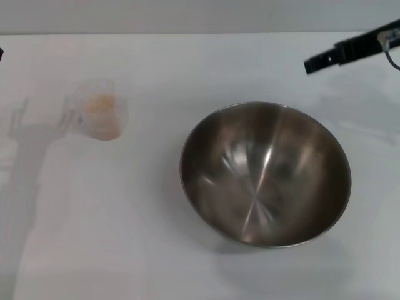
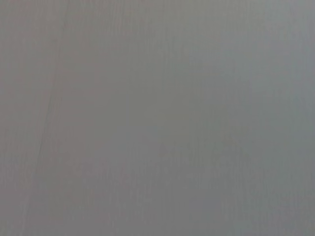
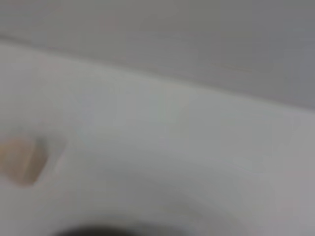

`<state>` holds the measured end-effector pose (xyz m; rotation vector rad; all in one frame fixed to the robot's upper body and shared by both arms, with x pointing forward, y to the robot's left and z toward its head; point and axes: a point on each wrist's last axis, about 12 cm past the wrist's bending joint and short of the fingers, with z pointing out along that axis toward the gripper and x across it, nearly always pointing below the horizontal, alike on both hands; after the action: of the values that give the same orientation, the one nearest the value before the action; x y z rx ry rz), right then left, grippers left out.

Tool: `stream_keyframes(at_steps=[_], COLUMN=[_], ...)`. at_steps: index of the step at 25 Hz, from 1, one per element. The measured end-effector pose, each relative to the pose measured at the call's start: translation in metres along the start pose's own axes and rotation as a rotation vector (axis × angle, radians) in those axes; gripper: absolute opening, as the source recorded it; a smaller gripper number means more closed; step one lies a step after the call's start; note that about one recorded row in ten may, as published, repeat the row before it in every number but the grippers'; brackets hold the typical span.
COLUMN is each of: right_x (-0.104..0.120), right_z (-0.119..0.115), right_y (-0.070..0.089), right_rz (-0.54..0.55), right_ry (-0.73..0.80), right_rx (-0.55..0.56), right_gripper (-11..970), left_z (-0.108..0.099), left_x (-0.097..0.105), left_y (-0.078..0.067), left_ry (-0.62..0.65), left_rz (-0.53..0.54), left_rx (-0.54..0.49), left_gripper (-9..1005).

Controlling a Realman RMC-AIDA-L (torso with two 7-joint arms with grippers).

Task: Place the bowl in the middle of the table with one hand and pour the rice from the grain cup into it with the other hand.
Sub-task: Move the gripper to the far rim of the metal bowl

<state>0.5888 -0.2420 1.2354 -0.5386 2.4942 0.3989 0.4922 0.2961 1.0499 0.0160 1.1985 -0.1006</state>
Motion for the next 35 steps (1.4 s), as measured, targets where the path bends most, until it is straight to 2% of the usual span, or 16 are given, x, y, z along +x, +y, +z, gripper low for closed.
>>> stream_keyframes(at_steps=[2, 10, 26, 35], right_x=[-0.001, -0.002, 0.015, 0.020], right_z=[-0.002, 0.002, 0.047, 0.059], right_y=[-0.003, -0.010, -0.015, -0.012], right_rz=[-0.028, -0.080, -0.080, -0.090], right_ry=[0.073, 0.169, 0.288, 0.302], right_rx=[-0.018, -0.021, -0.104, -0.110], right_gripper=[710, 709, 707, 694], left_z=[0.000, 0.002, 0.002, -0.001], left_x=[0.000, -0.001, -0.001, -0.001], left_y=[0.000, 0.002, 0.000, 0.001], left_ry=[0.000, -0.005, -0.014, -0.010], left_rz=[0.001, 0.002, -0.001, -0.004], left_rx=[0.000, -0.006, -0.005, -0.010], left_gripper=[825, 824, 823, 823])
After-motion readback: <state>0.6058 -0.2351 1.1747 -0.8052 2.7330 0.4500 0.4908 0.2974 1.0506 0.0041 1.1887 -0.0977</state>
